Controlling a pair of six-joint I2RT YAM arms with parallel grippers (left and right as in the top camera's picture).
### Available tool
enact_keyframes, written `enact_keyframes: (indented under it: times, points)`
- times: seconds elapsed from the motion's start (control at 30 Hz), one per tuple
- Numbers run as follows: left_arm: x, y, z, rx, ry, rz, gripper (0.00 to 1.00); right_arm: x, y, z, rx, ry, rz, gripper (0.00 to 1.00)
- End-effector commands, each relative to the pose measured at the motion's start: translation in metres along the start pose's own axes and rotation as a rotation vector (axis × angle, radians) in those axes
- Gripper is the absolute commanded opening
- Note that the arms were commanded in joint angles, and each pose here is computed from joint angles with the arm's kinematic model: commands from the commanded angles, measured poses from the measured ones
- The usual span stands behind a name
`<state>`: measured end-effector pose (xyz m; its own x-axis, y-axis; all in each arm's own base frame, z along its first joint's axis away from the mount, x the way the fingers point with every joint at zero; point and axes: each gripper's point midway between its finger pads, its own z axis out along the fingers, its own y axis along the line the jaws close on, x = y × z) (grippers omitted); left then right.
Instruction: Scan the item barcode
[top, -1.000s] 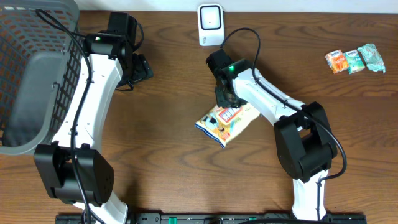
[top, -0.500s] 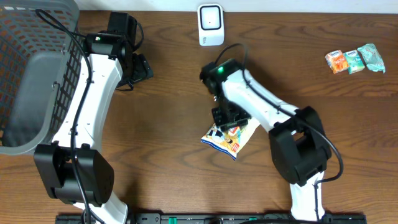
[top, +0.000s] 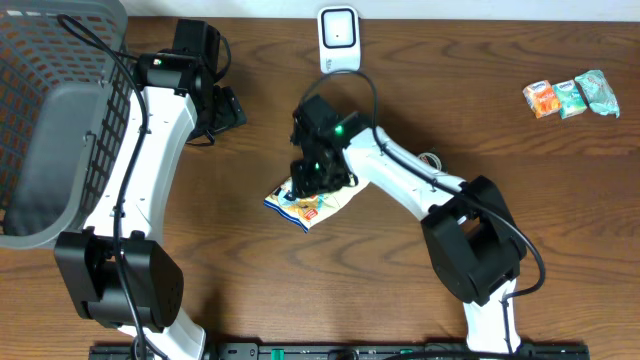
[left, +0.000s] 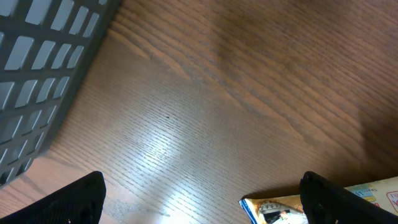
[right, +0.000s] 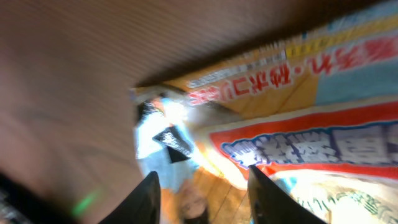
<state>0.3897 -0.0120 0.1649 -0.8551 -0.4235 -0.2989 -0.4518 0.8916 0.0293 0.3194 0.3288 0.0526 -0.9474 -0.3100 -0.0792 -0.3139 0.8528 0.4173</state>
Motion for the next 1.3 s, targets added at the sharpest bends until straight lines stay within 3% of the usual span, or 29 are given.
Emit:
enact_keyframes:
  times: [0.0, 0.1, 0.23, 0.3, 0.43, 0.5, 0.7, 0.83, 1.0, 1.17, 1.23, 1.27]
  points:
    - [-0.002, 0.003, -0.002, -0.009, -0.010, 0.013, 0.98, -0.033, 0.001, -0.042, -0.044, -0.067, 0.004, 0.41]
    - [-0.002, 0.003, -0.002, -0.009, -0.010, 0.013, 0.98, -0.041, -0.027, -0.066, 0.056, -0.084, 0.028, 0.39]
    - [-0.002, 0.003, -0.002, -0.009, -0.010, 0.013, 0.98, -0.040, -0.064, -0.068, 0.228, -0.098, 0.057, 0.29]
    - [-0.002, 0.003, -0.002, -0.009, -0.010, 0.013, 0.97, -0.040, -0.077, -0.066, 0.293, -0.105, 0.064, 0.29]
    - [-0.002, 0.003, -0.002, -0.009, -0.010, 0.013, 0.98, -0.033, -0.110, -0.044, 0.412, -0.112, 0.081, 0.34]
    - [-0.002, 0.003, -0.002, -0.009, -0.010, 0.013, 0.98, -0.023, -0.135, -0.029, 0.483, -0.112, 0.101, 0.43]
    - [-0.002, 0.003, -0.002, -0.009, -0.010, 0.013, 0.98, -0.020, -0.169, -0.040, 0.541, -0.127, 0.202, 0.44]
    - [-0.002, 0.003, -0.002, -0.009, -0.010, 0.013, 0.98, -0.029, -0.167, -0.093, 0.534, -0.123, 0.256, 0.38]
    - [-0.002, 0.003, -0.002, -0.009, -0.010, 0.013, 0.97, -0.033, -0.133, -0.126, 0.443, -0.106, 0.230, 0.40]
    - [-0.002, 0.003, -0.002, -0.009, -0.010, 0.013, 0.98, -0.031, -0.099, -0.112, 0.328, -0.075, 0.179, 0.56]
    - [-0.002, 0.003, -0.002, -0.009, -0.010, 0.013, 0.98, -0.034, -0.084, -0.105, 0.296, -0.084, 0.148, 0.58]
    - [-0.002, 0.003, -0.002, -0.009, -0.010, 0.013, 0.98, -0.035, -0.079, -0.104, 0.288, -0.091, 0.137, 0.64]
